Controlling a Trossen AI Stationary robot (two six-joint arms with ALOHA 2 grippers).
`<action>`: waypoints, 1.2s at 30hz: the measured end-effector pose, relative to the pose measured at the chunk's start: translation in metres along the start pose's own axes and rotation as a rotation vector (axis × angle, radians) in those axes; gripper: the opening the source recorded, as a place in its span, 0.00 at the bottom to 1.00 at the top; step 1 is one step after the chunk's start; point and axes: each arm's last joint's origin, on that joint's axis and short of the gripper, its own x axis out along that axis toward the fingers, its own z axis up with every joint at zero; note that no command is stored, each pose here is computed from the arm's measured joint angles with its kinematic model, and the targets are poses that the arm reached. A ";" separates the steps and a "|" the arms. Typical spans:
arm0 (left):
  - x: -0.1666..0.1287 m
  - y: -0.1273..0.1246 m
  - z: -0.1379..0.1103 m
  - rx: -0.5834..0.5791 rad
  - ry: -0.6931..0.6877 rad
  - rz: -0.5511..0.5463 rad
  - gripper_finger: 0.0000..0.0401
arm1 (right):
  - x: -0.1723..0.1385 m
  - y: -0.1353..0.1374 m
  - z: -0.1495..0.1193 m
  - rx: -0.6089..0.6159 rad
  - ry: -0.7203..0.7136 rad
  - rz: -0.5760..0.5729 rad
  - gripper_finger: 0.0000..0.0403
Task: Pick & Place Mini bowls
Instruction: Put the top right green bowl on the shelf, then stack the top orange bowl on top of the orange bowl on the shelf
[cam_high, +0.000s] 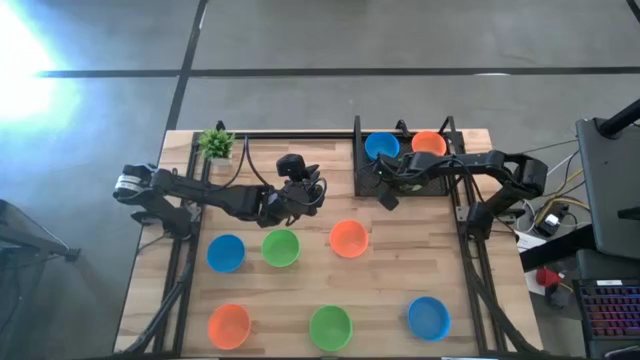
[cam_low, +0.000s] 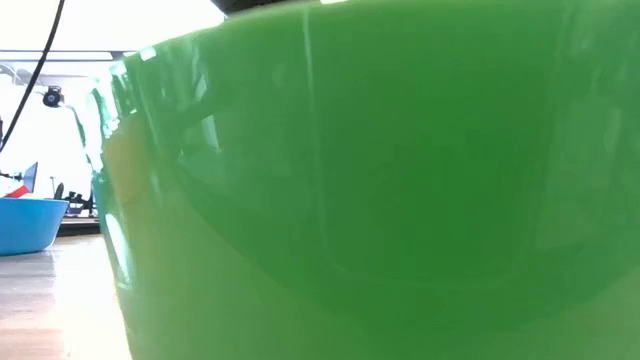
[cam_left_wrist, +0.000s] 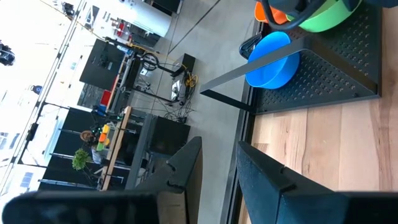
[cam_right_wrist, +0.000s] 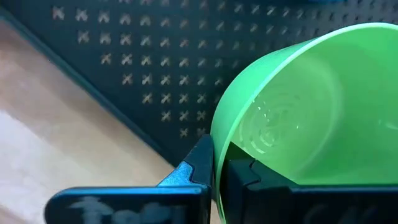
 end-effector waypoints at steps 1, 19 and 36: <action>0.000 0.000 0.000 0.000 0.000 0.000 0.26 | 0.000 0.000 0.001 0.002 -0.007 0.001 0.02; 0.000 0.000 0.000 0.000 0.000 0.000 0.26 | 0.000 0.001 0.001 0.047 -0.008 0.009 0.23; 0.000 0.000 0.000 0.000 0.001 0.001 0.26 | -0.051 -0.009 -0.007 0.082 -0.173 0.164 0.18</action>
